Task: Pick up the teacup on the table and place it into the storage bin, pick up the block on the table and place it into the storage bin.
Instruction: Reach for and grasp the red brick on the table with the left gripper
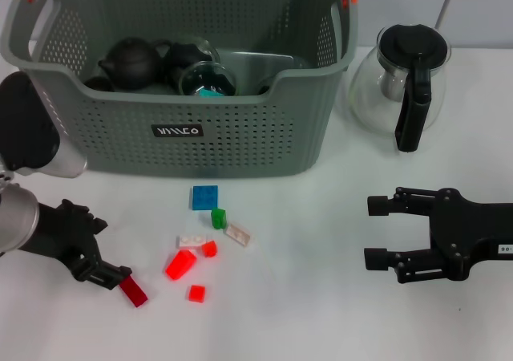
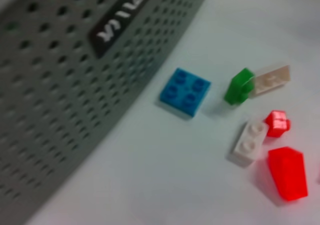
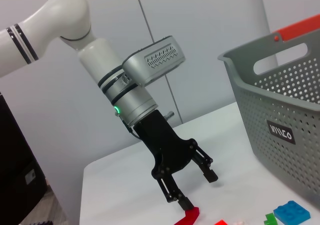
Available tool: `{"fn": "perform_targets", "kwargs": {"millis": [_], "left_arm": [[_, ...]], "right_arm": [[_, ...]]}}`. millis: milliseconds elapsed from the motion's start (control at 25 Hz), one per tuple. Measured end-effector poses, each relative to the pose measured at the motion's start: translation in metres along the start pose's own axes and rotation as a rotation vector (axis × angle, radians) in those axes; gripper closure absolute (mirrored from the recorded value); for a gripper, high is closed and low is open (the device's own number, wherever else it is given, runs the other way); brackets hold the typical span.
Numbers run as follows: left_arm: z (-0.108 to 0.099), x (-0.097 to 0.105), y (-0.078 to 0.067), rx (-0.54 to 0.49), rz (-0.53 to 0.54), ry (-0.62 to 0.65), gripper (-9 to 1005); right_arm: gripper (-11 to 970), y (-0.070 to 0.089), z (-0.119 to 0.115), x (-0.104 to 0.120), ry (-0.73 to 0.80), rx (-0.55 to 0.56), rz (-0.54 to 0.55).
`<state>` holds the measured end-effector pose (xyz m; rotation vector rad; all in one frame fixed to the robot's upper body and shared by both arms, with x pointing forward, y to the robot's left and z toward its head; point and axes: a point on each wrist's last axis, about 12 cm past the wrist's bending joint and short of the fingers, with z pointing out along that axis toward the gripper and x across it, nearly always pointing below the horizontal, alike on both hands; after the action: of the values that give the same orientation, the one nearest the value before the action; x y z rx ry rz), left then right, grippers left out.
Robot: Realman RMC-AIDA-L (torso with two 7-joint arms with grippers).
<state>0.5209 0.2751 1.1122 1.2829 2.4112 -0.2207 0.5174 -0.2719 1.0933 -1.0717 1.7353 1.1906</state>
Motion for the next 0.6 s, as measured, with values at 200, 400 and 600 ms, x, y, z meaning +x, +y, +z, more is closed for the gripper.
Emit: {"fn": "perform_targets", "kwargs": {"millis": [200, 400, 600], "left_arm": [[-0.004, 0.0, -0.002, 0.01, 0.005, 0.005, 123], [-0.01, -0.002, -0.01, 0.066, 0.03, 0.005, 122], [-0.01, -0.007, -0.016, 0.103, 0.033, 0.008, 122]], "right_arm": [[44, 0.0, 0.0, 0.0, -0.002, -0.001, 0.0], [44, -0.001, 0.001, -0.002, 0.0, -0.004, -0.004], [44, -0.001, 0.001, -0.002, -0.001, -0.004, -0.006]]}}
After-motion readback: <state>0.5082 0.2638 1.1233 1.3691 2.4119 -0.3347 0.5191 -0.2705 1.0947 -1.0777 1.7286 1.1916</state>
